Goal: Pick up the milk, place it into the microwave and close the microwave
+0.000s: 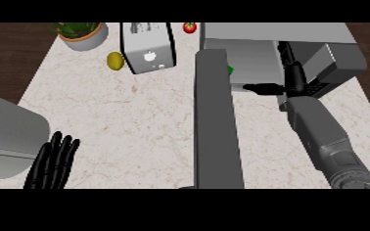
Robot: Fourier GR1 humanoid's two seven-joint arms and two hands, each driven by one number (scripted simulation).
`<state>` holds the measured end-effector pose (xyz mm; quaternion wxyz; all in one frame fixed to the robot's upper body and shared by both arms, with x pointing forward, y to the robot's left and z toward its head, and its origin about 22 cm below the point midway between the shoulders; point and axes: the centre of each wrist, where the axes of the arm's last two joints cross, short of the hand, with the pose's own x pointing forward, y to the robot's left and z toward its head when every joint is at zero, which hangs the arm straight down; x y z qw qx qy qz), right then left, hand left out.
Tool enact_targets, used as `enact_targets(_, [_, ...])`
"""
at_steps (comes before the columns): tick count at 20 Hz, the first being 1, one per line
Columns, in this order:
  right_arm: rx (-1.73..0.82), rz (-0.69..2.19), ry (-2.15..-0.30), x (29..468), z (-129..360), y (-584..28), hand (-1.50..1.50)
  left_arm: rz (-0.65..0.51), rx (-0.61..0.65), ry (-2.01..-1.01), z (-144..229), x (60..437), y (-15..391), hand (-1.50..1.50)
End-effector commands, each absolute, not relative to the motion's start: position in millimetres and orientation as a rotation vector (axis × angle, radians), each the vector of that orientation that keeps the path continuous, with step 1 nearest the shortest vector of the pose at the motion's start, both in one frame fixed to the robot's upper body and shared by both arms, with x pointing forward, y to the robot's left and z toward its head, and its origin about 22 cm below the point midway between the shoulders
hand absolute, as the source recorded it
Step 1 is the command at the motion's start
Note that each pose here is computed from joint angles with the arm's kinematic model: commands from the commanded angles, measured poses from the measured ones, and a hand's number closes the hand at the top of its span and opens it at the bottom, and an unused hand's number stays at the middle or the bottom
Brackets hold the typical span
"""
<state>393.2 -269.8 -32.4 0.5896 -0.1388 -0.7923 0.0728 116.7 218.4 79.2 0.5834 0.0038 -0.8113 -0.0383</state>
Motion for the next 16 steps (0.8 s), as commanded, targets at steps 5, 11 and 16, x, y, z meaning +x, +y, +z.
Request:
enact_targets(5, [-0.214,0.148,-1.713,336,-96,-283,-1.5,-0.069,0.01,-1.867,77,101,221,-1.5])
enact_targets(11, [-0.106,0.031,-1.705,308,-119,-284,-1.5,-0.123,-0.068,-1.85,84,115,224,-1.5])
enact_targets(16, [-0.049,0.002,-1.725,272,-149,-271,-1.5,-0.243,-0.195,-1.815,69,123,210,-1.5])
